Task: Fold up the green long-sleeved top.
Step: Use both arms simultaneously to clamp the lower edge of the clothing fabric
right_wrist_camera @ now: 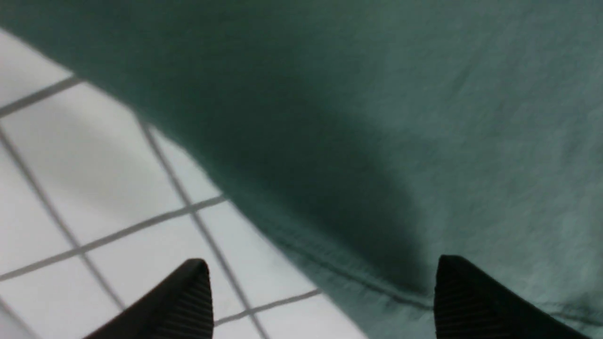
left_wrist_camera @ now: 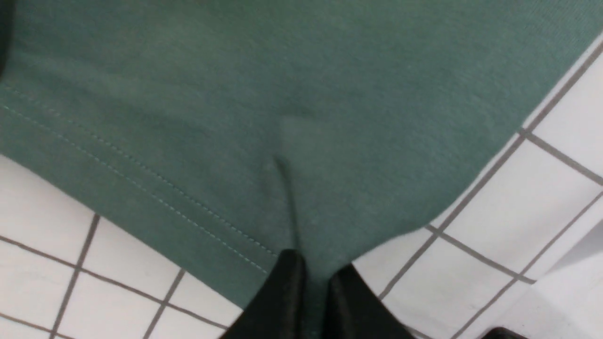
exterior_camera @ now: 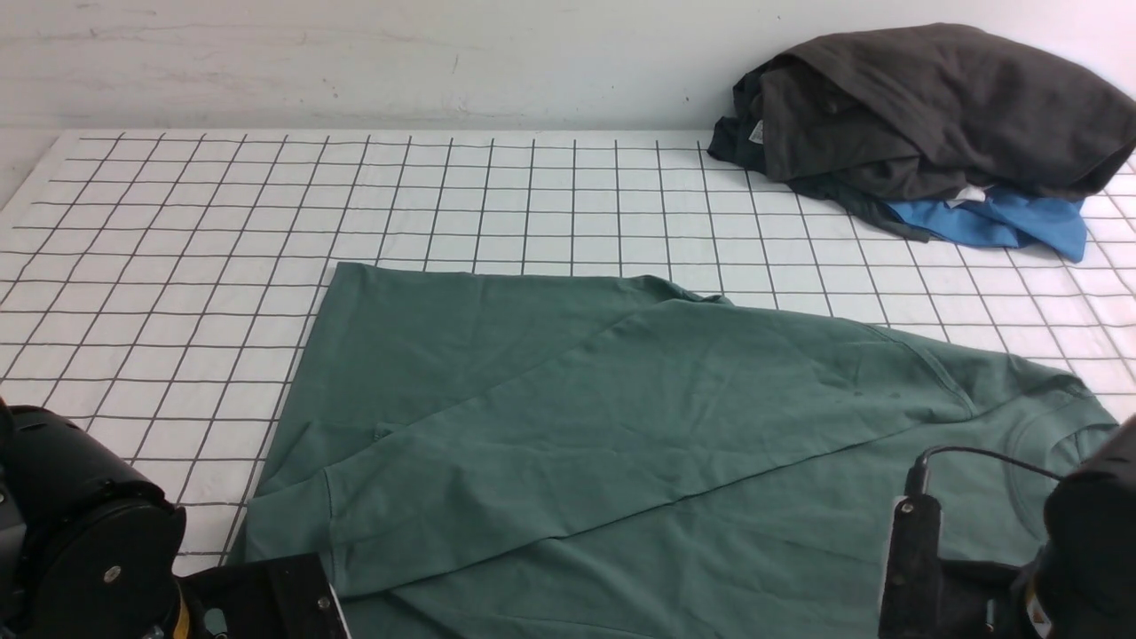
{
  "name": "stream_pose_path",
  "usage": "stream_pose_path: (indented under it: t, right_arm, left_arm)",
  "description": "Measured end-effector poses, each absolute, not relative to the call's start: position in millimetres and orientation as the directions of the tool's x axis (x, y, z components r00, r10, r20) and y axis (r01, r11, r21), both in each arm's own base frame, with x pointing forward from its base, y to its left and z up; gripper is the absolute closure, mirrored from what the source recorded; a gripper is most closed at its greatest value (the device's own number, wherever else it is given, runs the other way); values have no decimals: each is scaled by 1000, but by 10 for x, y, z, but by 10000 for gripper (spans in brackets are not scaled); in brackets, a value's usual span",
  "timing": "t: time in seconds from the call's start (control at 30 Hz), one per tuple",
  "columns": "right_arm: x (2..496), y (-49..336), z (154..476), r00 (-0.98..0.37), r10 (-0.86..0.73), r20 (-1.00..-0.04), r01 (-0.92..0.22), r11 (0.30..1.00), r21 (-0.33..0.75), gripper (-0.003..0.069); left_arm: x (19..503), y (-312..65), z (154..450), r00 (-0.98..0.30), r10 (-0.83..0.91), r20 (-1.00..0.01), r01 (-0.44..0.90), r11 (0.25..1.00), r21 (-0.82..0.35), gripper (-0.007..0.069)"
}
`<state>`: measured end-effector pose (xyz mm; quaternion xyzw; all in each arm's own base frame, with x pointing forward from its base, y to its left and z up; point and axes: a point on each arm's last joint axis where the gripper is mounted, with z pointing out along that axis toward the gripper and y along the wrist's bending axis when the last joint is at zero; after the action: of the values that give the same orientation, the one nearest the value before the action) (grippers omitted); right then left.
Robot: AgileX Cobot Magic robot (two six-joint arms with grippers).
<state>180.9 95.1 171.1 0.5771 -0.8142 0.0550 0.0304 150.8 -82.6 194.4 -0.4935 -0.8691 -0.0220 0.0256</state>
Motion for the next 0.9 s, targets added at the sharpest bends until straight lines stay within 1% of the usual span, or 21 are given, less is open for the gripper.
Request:
stream_pose_path:
  t: [0.13, 0.2, 0.27, 0.37, 0.4, 0.53, 0.57, 0.6, 0.63, 0.7, 0.83, 0.9]
  right_arm:
    - [1879, 963, 1599, -294, -949, 113, -954, 285, -90, 93]
    - [1881, 957, 1516, -283, -949, 139, -959, 275, -74, 118]
    - [1882, 957, 1514, -279, -950, 140, -960, 271, -74, 144]
    - [1880, 955, 1514, -278, -950, 143, -960, 270, -72, 235]
    - [1880, 954, 1514, -278, -950, 144, -960, 270, -72, 242]
    - [1883, 940, 1530, -266, -953, 148, -963, 255, -87, 483]
    - [1882, 940, 1533, -266, -953, 147, -963, 255, -88, 509]
    - [1881, 936, 1561, -264, -955, 137, -963, 251, -102, 587]
    - [1876, 928, 1601, -261, -957, 127, -962, 247, -119, 627]
    - [1864, 914, 1655, -259, -959, 116, -960, 243, -139, 644]
    - [1838, 883, 1738, -255, -961, 110, -958, 236, -165, 645]
    - [1826, 847, 1819, -253, -960, 117, -955, 229, -188, 645]
  left_arm:
    - [1510, -828, 1944, -512, 857, 63, 859, 512, 14, 602]
    - [1509, -829, 1940, -512, 856, 63, 858, 513, 12, 602]
    - [1510, -827, 1940, -513, 856, 63, 858, 514, 12, 602]
    - [1510, -826, 1940, -513, 856, 63, 858, 513, 12, 602]
    - [1510, -827, 1940, -513, 856, 63, 858, 514, 12, 602]
    - [1512, -824, 1940, -514, 855, 63, 857, 515, 12, 602]
    - [1512, -824, 1940, -514, 855, 63, 857, 515, 12, 602]
    - [1513, -822, 1940, -515, 855, 63, 857, 516, 12, 602]
    - [1513, -822, 1940, -516, 854, 63, 856, 517, 12, 602]
    - [1515, -819, 1940, -514, 855, 65, 857, 514, 15, 602]
    - [1555, -837, 2001, -514, 856, 55, 858, 514, 25, 602]
    - [1641, -874, 2127, -513, 858, 29, 858, 511, 54, 602]
